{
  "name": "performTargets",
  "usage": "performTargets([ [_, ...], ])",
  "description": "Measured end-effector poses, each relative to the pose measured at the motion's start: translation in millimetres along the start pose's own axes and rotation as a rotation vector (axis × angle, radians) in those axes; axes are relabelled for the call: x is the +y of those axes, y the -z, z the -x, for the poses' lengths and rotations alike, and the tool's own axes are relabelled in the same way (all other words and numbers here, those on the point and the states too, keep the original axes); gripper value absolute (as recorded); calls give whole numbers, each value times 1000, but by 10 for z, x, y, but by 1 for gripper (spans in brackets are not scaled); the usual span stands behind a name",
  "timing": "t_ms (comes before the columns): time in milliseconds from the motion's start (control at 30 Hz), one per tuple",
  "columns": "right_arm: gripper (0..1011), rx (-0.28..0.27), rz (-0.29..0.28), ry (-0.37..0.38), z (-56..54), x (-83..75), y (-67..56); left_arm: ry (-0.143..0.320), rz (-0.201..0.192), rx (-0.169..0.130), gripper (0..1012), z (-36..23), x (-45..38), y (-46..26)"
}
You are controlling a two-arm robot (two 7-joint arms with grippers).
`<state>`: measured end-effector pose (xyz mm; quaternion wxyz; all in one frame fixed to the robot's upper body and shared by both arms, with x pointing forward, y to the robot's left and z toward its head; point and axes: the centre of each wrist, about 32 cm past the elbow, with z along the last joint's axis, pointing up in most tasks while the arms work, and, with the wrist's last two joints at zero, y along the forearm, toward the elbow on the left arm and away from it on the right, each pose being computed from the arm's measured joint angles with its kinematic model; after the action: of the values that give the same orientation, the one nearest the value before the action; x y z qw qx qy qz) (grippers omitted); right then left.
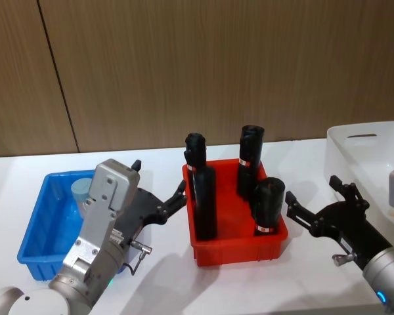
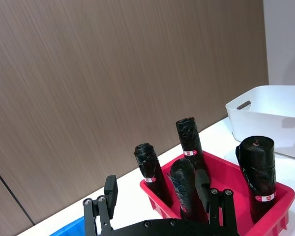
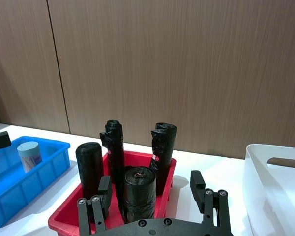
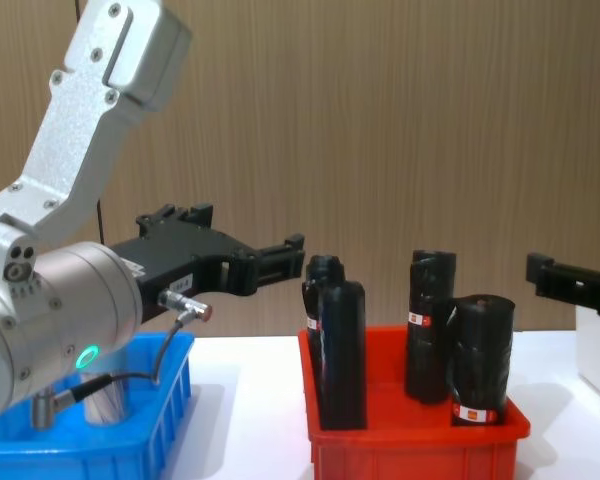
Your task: Pick the cotton swabs from the blue box and place them into the white box.
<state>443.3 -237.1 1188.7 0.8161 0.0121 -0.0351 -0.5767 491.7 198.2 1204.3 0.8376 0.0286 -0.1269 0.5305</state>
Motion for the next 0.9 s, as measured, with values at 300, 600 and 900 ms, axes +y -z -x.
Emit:
performTargets([
  [300, 1002, -1, 1, -12, -5, 3, 0, -1, 0, 0, 1000, -1, -1, -1],
  [600, 1002, 4, 18, -46, -35, 29, -10, -1, 0, 0, 1000, -4, -2, -2],
  [900, 1002, 17, 57, -96, -100, 110, -11, -1, -1, 0, 1000, -4, -2, 0],
])
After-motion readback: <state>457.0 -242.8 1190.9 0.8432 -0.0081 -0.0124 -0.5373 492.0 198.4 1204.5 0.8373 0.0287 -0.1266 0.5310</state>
